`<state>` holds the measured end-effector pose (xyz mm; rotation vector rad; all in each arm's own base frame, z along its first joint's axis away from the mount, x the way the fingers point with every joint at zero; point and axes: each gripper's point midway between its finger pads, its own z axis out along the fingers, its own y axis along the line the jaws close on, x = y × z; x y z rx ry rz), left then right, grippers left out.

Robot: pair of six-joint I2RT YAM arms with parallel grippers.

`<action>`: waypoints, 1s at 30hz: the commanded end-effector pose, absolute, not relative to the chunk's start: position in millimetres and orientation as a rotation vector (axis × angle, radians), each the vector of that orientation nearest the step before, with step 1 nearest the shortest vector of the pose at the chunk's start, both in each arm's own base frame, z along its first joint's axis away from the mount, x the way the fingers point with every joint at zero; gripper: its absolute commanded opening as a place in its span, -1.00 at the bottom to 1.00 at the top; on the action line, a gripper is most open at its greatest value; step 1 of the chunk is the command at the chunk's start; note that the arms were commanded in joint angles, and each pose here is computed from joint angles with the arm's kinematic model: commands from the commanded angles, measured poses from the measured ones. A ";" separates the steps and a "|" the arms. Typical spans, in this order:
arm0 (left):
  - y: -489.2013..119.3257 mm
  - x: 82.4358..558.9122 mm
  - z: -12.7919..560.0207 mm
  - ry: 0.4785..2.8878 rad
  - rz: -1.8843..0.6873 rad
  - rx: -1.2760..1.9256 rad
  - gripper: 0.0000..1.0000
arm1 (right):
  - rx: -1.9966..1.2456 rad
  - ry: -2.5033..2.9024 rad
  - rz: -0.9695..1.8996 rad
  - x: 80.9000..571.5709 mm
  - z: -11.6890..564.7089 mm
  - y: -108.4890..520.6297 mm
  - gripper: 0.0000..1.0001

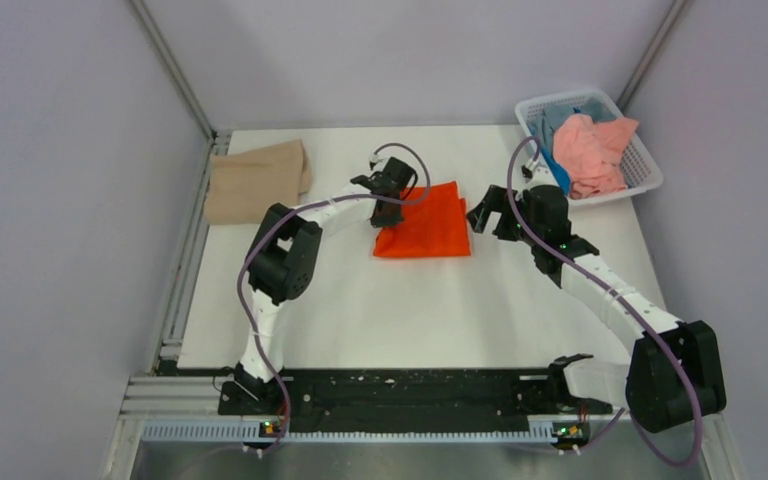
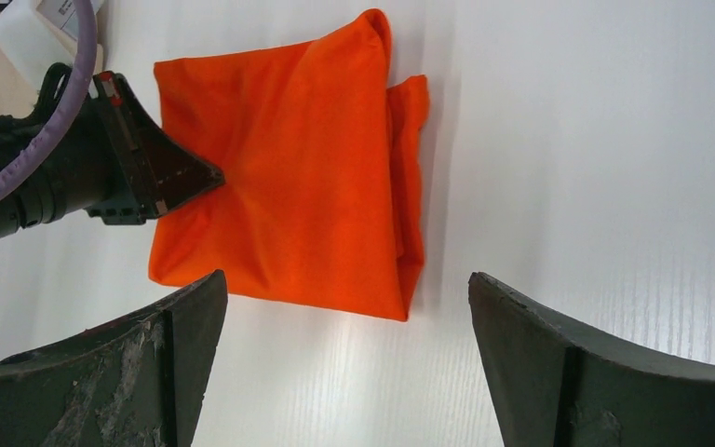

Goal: Fold and stack the t-shirts
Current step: Put the neatly folded tshirt into the corner of the board with the left arm

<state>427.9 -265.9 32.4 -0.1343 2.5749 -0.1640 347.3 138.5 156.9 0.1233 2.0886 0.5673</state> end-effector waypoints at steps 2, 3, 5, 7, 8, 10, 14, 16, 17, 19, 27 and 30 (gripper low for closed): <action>-187.4 443.5 86.6 2.385 0.323 -0.069 -1.00 | 0.114 2.044 0.533 350.5 168.0 133.1 0.98; -177.0 445.9 97.7 2.347 0.383 -0.049 -1.00 | 0.114 2.045 0.531 350.3 167.5 133.0 0.98; -160.3 451.4 116.4 2.289 0.448 0.004 -1.00 | 0.118 2.047 0.524 350.7 166.3 131.7 0.98; -153.2 454.4 126.2 2.275 0.413 0.084 -1.00 | 0.118 2.046 0.517 351.2 166.1 131.0 0.98; -149.2 455.6 129.3 2.266 0.400 0.123 -1.00 | 0.119 2.059 0.511 349.8 163.5 130.1 0.98; -134.2 456.5 139.9 2.235 0.411 0.125 -1.00 | 0.123 2.070 0.495 349.0 160.7 127.5 0.98; -104.5 457.1 156.6 2.210 0.387 0.066 -1.00 | 0.132 2.067 0.473 350.3 160.3 124.2 0.98; -88.7 457.1 161.2 2.208 0.393 0.030 -1.00 | 0.134 2.069 0.468 349.7 159.7 123.4 0.98; -81.3 457.0 162.1 2.208 0.405 0.016 -1.00 | 0.135 2.072 0.466 349.3 158.9 123.2 0.98; -68.3 456.4 164.0 2.207 0.436 -0.006 -1.00 | 0.139 2.073 0.459 348.9 158.4 121.8 0.98; -41.6 454.8 177.9 2.189 0.487 -0.053 -1.00 | 0.148 2.073 0.454 347.8 158.8 120.4 0.98; -31.0 455.9 192.0 2.170 0.525 -0.040 -1.00 | 0.152 2.071 0.446 348.3 159.3 118.6 0.98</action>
